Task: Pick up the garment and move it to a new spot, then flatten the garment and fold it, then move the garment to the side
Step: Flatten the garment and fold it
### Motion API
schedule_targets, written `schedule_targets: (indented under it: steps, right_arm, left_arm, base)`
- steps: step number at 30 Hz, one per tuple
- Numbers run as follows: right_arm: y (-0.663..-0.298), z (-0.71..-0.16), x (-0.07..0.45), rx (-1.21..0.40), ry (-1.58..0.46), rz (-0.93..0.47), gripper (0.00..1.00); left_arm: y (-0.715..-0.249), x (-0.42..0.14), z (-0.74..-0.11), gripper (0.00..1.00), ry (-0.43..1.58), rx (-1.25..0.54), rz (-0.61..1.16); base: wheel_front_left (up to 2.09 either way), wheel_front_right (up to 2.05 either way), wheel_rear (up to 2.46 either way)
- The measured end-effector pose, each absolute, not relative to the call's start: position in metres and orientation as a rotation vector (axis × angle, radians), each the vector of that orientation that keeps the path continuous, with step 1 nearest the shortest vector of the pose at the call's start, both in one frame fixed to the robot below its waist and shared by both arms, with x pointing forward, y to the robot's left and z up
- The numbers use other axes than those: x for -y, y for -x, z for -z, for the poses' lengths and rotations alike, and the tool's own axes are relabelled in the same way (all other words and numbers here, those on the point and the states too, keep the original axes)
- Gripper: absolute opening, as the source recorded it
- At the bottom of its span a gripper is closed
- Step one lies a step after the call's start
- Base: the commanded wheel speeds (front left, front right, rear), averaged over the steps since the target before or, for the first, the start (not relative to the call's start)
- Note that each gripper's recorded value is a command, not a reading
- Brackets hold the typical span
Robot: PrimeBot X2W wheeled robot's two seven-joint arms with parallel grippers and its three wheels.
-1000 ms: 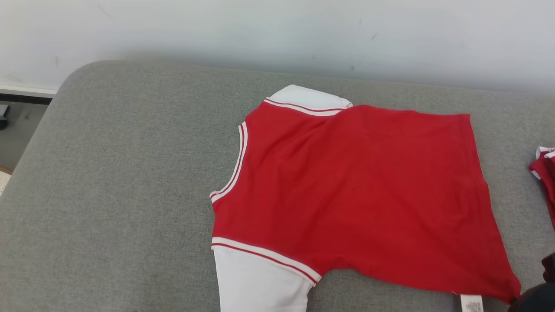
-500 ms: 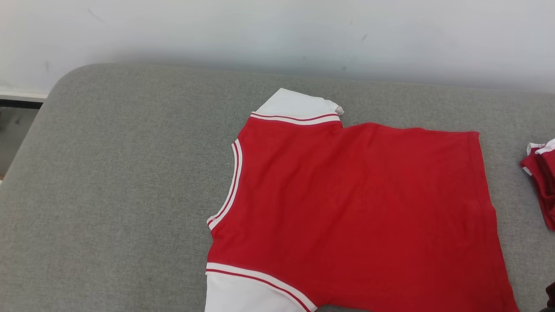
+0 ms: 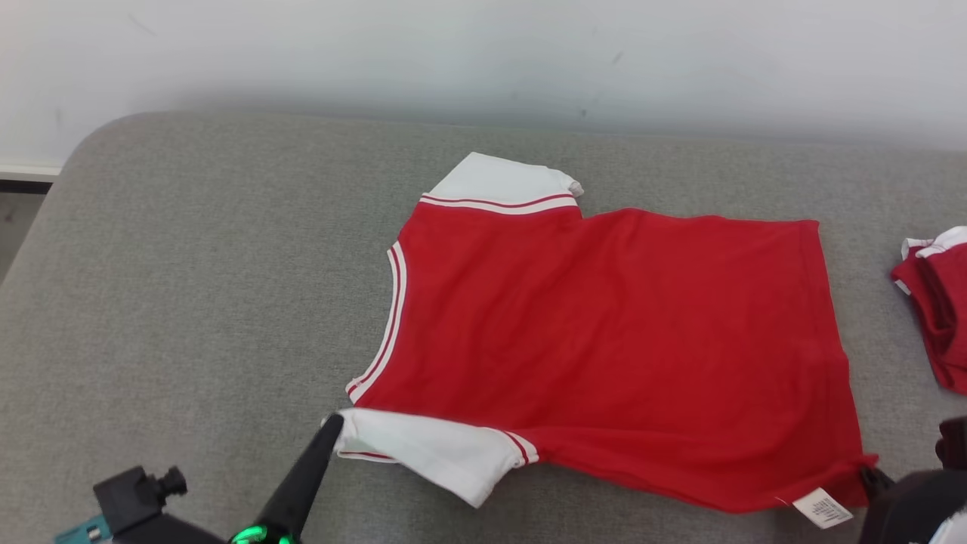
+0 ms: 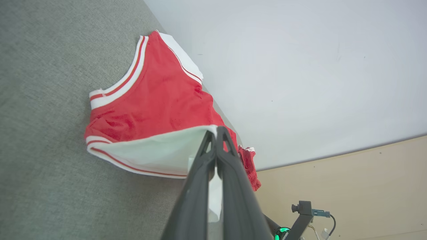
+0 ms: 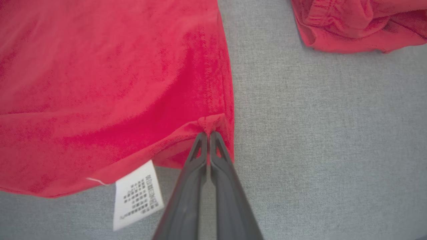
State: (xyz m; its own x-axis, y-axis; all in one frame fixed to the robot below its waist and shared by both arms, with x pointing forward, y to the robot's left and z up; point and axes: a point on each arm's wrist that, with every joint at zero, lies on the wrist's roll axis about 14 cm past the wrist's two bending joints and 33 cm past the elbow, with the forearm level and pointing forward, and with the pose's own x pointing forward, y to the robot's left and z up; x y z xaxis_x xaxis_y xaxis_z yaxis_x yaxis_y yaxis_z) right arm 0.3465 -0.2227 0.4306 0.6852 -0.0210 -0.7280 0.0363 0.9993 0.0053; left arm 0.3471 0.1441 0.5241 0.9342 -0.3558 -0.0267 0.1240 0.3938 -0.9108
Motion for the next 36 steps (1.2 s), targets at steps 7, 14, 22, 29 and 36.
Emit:
schedule_targets:
  steps: [7,14,22,29,36]
  right_arm:
    - [-0.366,-0.435,0.219,-0.759,-0.019,0.021,0.0]
    - [-0.388,-0.44,0.219,-0.697,0.007,0.014,0.0]
    - [-0.418,-0.448,0.223,-0.596,0.049,0.023,0.0]
    - [-0.428,-0.439,0.228,-0.584,0.063,0.042,0.0]
    - [-0.424,-0.421,0.237,-0.629,0.072,0.073,0.0]
  left_arm:
    - [-0.381,-0.14,-0.52,0.0,1.042,-0.187,0.282]
    - [-0.41,-0.132,-0.511,0.0,0.915,-0.183,0.272]
    - [-0.434,-0.116,-0.5,0.0,0.815,-0.212,0.3]
    - [-0.45,-0.117,-0.497,0.0,0.773,-0.199,0.288]
    - [-0.462,-0.112,-0.499,0.0,0.743,-0.182,0.304]
  base:
    - [0.0,0.0,0.0]
    - [0.0,0.0,0.0]
    - [0.0,0.0,0.0]
    - [0.0,0.0,0.0]
    - [0.0,0.0,0.0]
